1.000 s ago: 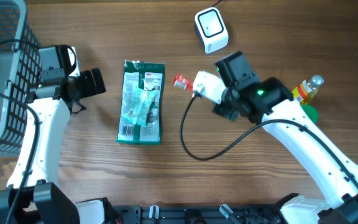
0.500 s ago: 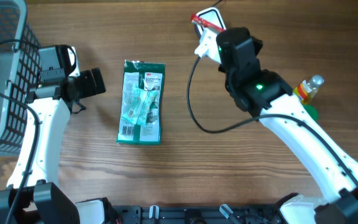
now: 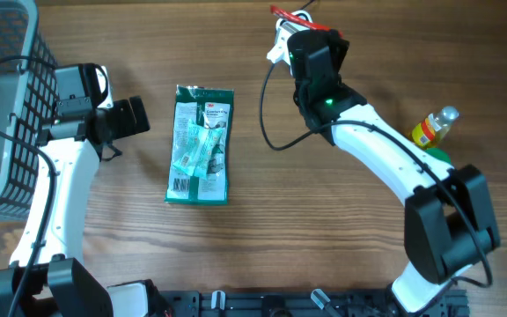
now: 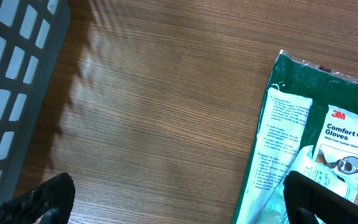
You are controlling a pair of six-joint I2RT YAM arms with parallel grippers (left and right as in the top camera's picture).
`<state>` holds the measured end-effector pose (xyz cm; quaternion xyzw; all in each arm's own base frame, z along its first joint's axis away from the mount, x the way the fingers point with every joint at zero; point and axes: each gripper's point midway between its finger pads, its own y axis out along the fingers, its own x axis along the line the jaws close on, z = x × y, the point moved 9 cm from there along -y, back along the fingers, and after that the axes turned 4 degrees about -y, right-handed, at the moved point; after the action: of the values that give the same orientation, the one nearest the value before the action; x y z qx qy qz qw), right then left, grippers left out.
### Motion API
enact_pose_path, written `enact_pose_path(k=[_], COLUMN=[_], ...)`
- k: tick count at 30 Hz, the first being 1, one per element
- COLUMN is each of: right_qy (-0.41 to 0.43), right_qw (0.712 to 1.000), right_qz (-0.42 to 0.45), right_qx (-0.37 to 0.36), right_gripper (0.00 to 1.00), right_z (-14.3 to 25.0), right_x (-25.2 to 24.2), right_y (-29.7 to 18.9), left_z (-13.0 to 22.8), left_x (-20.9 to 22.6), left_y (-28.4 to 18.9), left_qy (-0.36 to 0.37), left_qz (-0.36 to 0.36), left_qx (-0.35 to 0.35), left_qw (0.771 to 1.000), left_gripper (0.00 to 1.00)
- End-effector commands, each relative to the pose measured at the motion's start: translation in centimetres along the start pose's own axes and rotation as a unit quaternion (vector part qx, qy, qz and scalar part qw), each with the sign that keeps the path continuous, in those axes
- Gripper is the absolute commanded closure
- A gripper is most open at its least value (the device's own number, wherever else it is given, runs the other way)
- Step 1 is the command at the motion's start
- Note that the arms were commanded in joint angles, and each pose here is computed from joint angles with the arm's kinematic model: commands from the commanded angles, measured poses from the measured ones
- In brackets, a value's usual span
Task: Scan the item barcode
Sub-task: 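Hold the snack stick in front of the white scanner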
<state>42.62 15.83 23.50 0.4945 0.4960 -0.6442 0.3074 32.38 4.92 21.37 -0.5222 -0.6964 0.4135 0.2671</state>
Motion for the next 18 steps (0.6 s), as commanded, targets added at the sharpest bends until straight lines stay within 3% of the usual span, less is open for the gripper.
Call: enact_pose_path(k=[1, 18], right_qy=[-0.012, -0.064], right_qw=[0.999, 0.992], right_qz=[-0.004, 0.014], right_qx=[0.050, 0.107], right_gripper=[0.96, 0.96], right_z=[0.6, 0.2], right_x=[1.9, 7.6], right_y=[2.6, 7.7], left_z=[-0.2, -0.2], left_x=[0.2, 0.2], left_y=[0.0, 0.0], left_qy=[0.006, 0.006], left_qz=[-0.005, -0.005], left_qx=[-0.002, -0.002], left_qw=[1.000, 1.000], left_gripper=[0.00, 0.00])
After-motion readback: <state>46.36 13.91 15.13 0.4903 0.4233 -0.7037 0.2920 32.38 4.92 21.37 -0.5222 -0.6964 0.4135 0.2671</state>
